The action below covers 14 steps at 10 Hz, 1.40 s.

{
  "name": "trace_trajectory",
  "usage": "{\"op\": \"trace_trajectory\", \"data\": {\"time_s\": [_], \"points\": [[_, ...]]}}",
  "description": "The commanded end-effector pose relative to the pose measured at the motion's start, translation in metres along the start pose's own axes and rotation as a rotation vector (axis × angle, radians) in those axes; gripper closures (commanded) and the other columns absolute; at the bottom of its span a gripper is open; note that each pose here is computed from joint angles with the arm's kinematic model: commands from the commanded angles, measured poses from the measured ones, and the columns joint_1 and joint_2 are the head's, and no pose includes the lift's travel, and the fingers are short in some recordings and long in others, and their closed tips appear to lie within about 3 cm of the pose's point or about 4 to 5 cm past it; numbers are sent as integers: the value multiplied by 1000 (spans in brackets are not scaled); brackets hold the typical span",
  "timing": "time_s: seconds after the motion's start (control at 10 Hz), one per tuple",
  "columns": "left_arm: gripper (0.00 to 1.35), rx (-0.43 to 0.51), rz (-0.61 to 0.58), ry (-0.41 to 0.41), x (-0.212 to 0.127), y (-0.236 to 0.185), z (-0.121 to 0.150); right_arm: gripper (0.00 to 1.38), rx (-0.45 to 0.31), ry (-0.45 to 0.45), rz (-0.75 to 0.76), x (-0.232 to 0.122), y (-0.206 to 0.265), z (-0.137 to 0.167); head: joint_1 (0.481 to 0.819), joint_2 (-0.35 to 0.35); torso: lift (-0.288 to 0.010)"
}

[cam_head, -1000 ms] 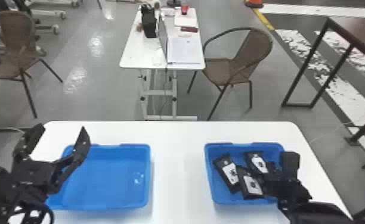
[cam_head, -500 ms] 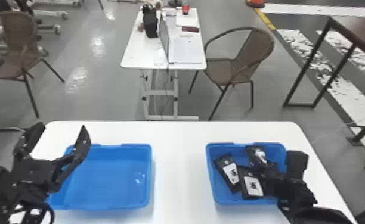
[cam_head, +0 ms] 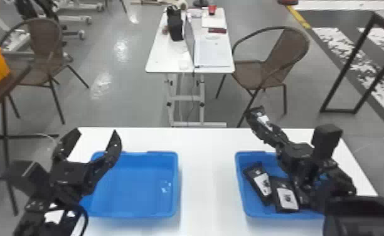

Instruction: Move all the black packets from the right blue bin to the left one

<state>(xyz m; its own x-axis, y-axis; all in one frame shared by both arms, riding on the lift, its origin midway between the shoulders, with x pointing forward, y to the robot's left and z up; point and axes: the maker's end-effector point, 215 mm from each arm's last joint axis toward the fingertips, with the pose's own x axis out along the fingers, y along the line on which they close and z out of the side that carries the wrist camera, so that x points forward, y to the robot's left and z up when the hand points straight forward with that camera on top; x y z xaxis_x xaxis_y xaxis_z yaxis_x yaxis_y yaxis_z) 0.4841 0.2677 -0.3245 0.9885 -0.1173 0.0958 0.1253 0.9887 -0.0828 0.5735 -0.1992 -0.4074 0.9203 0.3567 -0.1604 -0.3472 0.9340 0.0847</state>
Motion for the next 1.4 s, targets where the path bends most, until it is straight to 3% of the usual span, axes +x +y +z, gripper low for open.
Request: {"op": "trace_trajectory", "data": {"time_s": [0.0, 0.2, 0.5, 0.9, 1.2, 1.3], "points": [[133, -47, -13, 0, 7, -6, 2, 1124, -45, -69, 177, 25, 64, 48, 695, 58, 0], [134, -163, -75, 53, 24, -24, -3, 1124, -106, -101, 415, 45, 154, 82, 695, 137, 0], [133, -326, -191, 85, 48, -59, 3, 1124, -92, -89, 597, 53, 228, 88, 692, 217, 0], [133, -330, -216, 73, 57, -71, 9, 1124, -71, -83, 746, 50, 295, 90, 682, 273, 0], [150, -330, -206, 74, 59, -74, 8, 1124, -40, -63, 759, 49, 299, 82, 678, 287, 0], [234, -332, -200, 82, 60, -73, 5, 1124, -34, -56, 760, 49, 299, 80, 681, 288, 0]]}}
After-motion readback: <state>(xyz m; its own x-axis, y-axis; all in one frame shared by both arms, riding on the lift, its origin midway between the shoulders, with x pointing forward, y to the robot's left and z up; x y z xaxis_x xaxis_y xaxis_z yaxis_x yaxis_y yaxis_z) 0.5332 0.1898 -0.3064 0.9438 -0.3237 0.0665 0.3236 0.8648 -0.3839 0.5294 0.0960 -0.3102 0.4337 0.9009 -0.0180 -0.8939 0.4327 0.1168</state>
